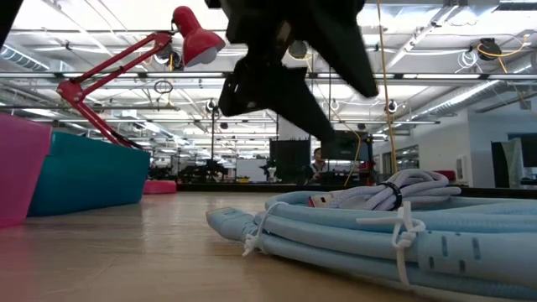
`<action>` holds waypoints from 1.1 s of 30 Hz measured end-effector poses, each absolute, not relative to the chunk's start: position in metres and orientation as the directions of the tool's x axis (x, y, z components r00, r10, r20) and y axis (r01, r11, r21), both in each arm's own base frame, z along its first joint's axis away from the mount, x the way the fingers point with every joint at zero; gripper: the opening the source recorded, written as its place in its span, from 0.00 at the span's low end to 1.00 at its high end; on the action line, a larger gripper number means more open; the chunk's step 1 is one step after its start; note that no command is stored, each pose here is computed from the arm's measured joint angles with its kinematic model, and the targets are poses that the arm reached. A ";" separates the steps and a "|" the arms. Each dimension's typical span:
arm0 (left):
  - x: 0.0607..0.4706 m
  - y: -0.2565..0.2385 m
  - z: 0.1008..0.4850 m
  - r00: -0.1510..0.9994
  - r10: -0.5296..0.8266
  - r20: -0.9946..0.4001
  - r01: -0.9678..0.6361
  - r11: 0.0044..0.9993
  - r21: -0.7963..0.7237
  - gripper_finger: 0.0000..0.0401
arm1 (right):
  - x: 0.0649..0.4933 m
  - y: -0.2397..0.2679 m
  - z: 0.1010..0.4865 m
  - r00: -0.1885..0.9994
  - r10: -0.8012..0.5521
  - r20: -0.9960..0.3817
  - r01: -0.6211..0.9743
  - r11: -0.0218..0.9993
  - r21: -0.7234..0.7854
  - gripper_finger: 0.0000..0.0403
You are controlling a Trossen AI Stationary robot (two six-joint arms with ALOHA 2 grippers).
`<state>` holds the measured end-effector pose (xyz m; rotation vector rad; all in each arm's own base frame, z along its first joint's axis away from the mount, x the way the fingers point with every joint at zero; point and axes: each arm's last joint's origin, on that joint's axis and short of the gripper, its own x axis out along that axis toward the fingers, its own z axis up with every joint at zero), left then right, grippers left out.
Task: Pick & Place USB Port
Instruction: Put the violet USB cable into the red bin
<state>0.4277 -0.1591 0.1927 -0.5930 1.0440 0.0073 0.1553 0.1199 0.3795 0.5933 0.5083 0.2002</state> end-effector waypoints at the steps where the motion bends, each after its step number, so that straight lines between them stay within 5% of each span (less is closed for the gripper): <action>1: 0.428 -0.162 0.193 0.525 -0.274 -0.806 -0.272 0.843 -0.464 0.52 | 0.156 0.120 0.379 0.859 0.323 -0.397 -0.038 0.814 0.580 0.46; 19: 0.440 -0.175 0.138 0.465 -0.268 -0.844 -0.317 0.839 -0.441 0.51 | 0.165 0.130 0.347 0.862 0.366 -0.350 -0.055 0.756 0.653 0.45; 22: 0.442 -0.171 0.140 0.471 -0.263 -0.842 -0.321 0.838 -0.442 0.42 | 0.166 0.130 0.345 0.866 0.372 -0.333 -0.061 0.741 0.669 0.45; 27: 0.455 -0.167 0.160 0.528 -0.282 -0.801 -0.262 0.844 -0.469 0.08 | 0.166 0.131 0.342 0.863 0.370 -0.344 -0.052 0.742 0.668 0.44; 33: 0.470 -0.167 0.207 0.580 -0.351 -0.735 -0.169 0.831 -0.530 0.05 | 0.166 0.131 0.342 0.864 0.368 -0.343 -0.051 0.742 0.668 0.44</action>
